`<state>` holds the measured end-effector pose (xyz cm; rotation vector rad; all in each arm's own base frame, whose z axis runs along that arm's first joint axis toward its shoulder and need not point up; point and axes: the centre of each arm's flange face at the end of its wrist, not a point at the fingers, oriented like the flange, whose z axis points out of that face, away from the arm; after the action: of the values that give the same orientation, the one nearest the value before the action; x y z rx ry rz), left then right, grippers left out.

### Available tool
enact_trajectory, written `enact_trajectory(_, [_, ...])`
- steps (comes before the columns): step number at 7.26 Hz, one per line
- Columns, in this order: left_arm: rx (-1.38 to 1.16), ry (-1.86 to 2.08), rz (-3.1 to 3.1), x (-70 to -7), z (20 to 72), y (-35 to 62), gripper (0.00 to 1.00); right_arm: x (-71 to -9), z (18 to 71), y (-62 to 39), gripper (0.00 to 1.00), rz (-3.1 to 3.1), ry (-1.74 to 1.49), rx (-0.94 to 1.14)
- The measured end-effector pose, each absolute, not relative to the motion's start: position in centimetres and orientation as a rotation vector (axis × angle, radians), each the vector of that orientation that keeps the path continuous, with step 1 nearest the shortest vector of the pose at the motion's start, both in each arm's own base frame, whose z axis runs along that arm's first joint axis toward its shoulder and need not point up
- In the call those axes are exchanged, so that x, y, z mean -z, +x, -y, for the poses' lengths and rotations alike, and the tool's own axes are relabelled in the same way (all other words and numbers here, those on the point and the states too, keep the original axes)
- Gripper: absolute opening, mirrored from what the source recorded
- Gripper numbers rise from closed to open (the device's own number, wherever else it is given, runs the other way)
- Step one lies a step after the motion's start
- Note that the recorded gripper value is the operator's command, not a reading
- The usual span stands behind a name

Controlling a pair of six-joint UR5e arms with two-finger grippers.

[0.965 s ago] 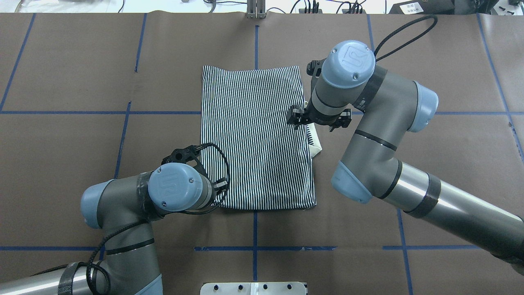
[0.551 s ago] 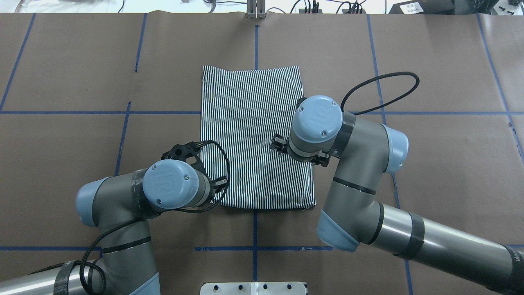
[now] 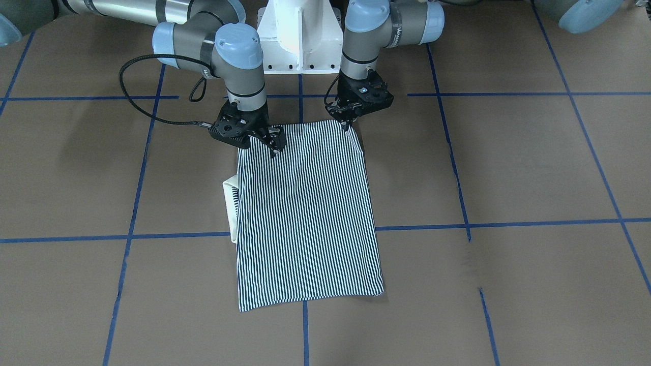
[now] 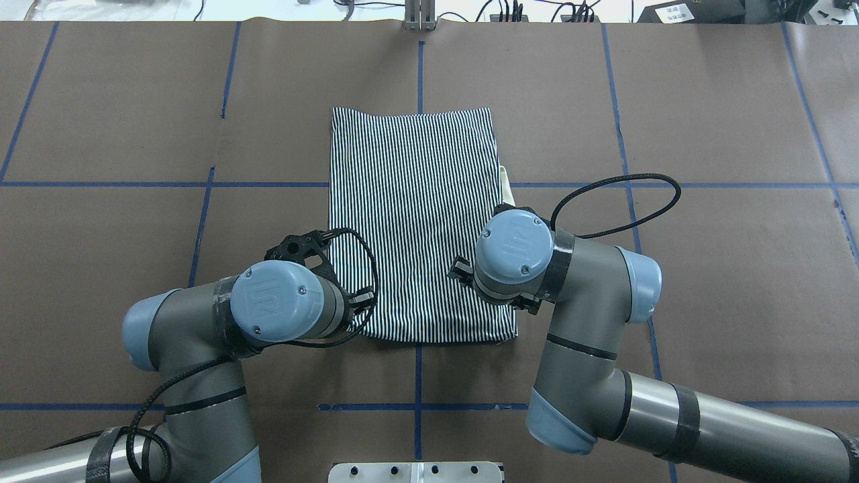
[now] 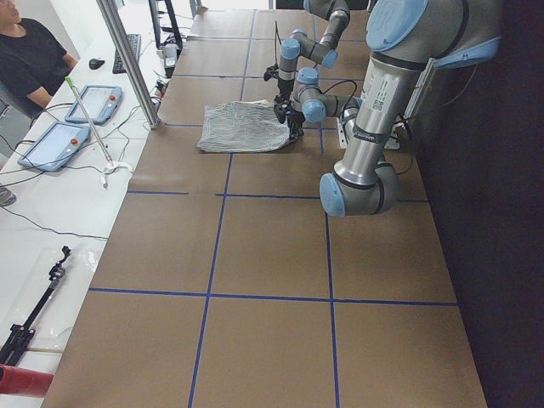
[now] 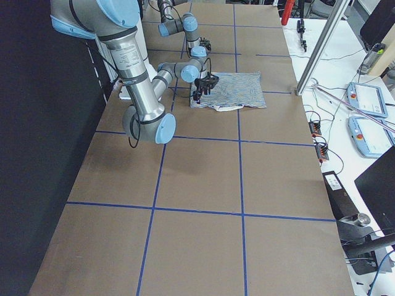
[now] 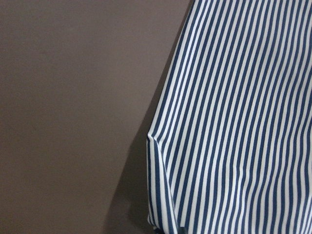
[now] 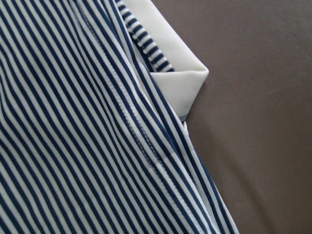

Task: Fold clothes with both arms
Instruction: 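Move the right gripper down to the shirt's near edge beside the left gripper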

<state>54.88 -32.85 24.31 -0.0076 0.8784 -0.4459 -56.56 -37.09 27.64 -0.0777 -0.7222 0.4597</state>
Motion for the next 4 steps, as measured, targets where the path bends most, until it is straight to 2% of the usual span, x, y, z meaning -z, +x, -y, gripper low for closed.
enact_trajectory(2, [0.447,-0.007,-0.88,-24.3,32.9,54.8,0.0,-27.3,36.2,-57.4,1.0,0.723,-0.1,-0.478])
enact_trajectory(4, [0.451,-0.006,-0.89,-23.9,32.9,54.4,0.0,-26.9,35.7,-58.1,1.0,0.718,-0.16,-0.6])
